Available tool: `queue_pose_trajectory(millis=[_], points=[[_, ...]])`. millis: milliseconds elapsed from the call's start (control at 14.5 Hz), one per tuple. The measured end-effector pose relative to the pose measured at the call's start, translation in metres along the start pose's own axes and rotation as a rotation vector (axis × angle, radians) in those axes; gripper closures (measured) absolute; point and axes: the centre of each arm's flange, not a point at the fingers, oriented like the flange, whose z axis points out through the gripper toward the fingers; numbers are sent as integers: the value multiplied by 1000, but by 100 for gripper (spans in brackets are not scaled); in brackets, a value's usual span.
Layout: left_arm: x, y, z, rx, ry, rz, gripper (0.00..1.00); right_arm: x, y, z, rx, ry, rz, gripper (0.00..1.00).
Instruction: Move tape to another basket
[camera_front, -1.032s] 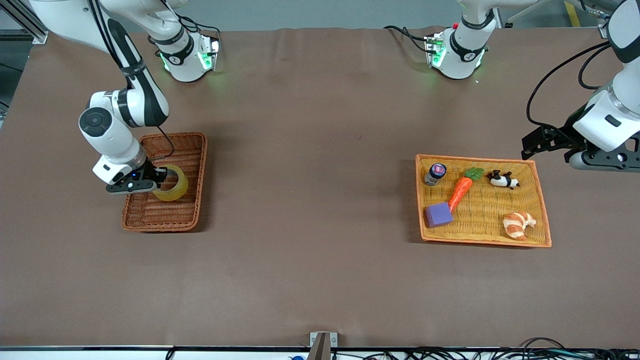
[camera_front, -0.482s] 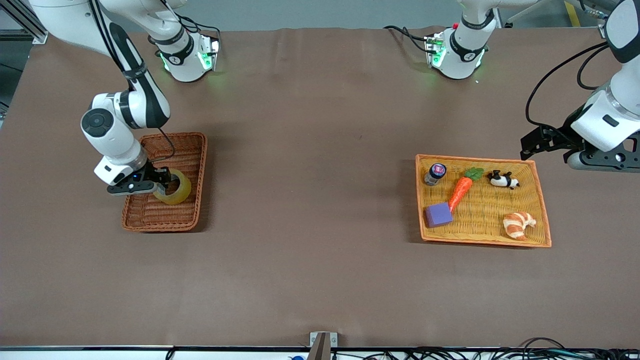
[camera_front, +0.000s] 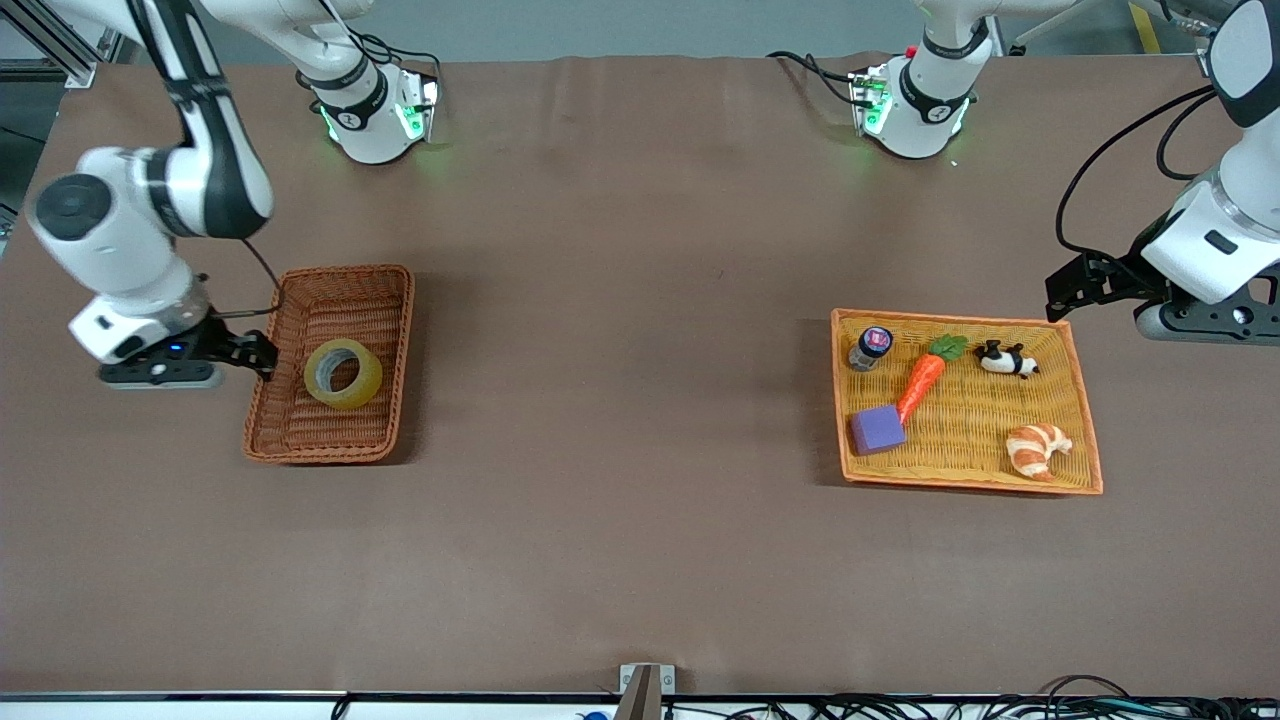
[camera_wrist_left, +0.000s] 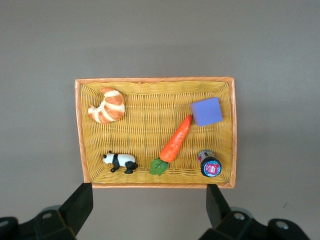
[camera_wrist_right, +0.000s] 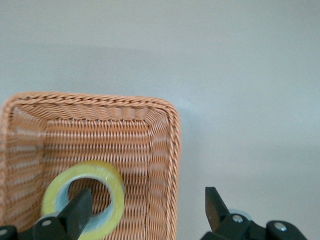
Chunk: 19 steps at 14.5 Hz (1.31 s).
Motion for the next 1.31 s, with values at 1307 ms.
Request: queue_pose_trajectory(millis=[1307], points=[[0, 1, -1, 0, 2, 2, 0, 13, 11, -268, 85, -149, 94, 0]])
